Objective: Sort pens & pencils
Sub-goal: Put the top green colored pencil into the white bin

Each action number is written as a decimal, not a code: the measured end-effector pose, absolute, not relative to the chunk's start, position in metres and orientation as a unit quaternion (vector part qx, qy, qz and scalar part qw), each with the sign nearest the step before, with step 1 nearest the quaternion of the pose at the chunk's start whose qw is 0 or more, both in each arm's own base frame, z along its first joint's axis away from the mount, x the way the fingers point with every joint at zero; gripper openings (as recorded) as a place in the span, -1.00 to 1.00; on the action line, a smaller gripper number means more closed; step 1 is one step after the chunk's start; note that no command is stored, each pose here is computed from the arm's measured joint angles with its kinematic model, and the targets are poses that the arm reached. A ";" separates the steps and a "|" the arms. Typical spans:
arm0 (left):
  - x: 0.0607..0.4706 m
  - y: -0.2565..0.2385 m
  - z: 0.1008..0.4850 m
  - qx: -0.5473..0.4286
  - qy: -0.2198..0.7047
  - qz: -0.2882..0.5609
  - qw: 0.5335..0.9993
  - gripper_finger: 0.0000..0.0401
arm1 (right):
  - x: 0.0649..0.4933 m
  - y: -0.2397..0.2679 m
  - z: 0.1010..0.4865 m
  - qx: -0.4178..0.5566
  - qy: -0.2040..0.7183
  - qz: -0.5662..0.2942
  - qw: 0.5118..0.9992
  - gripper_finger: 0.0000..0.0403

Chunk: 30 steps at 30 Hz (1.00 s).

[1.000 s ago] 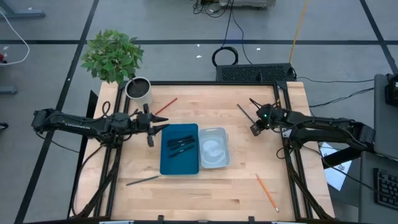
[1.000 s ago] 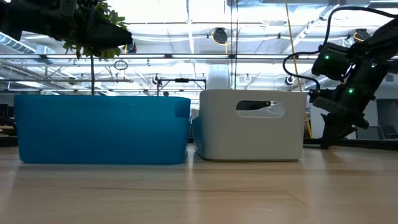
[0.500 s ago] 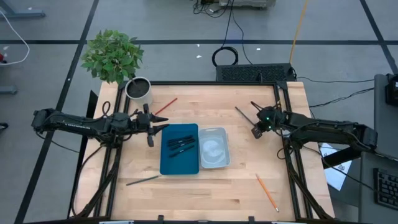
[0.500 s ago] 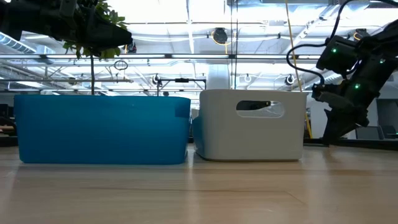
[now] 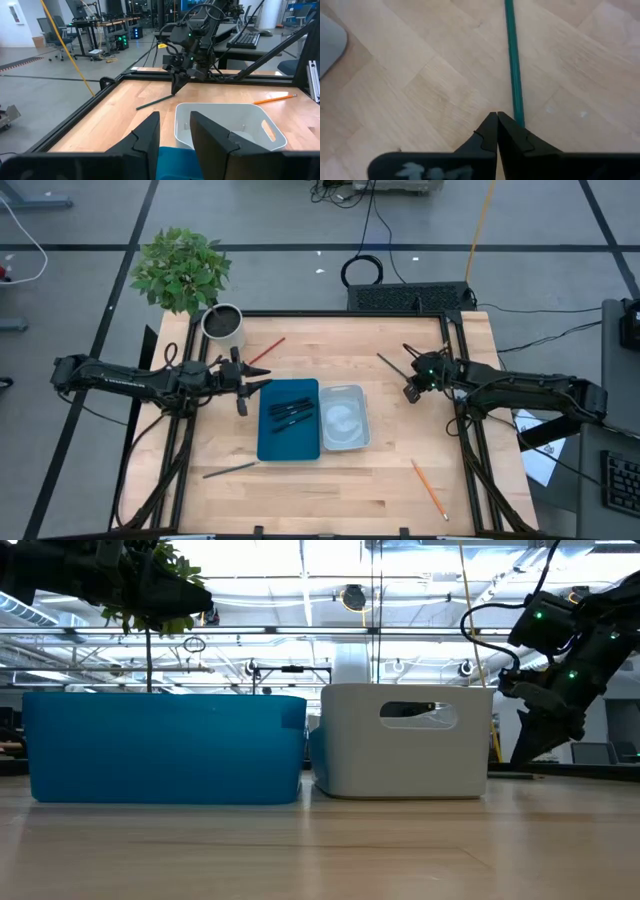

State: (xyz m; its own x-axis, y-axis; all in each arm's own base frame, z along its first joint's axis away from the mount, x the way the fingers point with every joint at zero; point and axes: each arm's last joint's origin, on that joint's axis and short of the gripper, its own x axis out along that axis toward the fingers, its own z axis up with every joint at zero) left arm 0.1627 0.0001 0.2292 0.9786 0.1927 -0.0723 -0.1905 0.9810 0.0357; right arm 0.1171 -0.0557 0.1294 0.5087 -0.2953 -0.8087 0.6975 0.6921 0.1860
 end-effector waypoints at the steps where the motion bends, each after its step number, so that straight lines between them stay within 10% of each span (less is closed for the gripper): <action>1: 0.163 0.000 0.229 0.014 0.038 0.096 0.995 -0.44 | 0.117 -0.056 0.131 0.251 0.391 -0.298 0.834 -1.00; 30: 0.163 0.000 0.229 0.020 0.038 0.097 0.994 -0.44 | 0.132 -0.068 0.147 0.286 0.505 -0.354 0.734 -0.33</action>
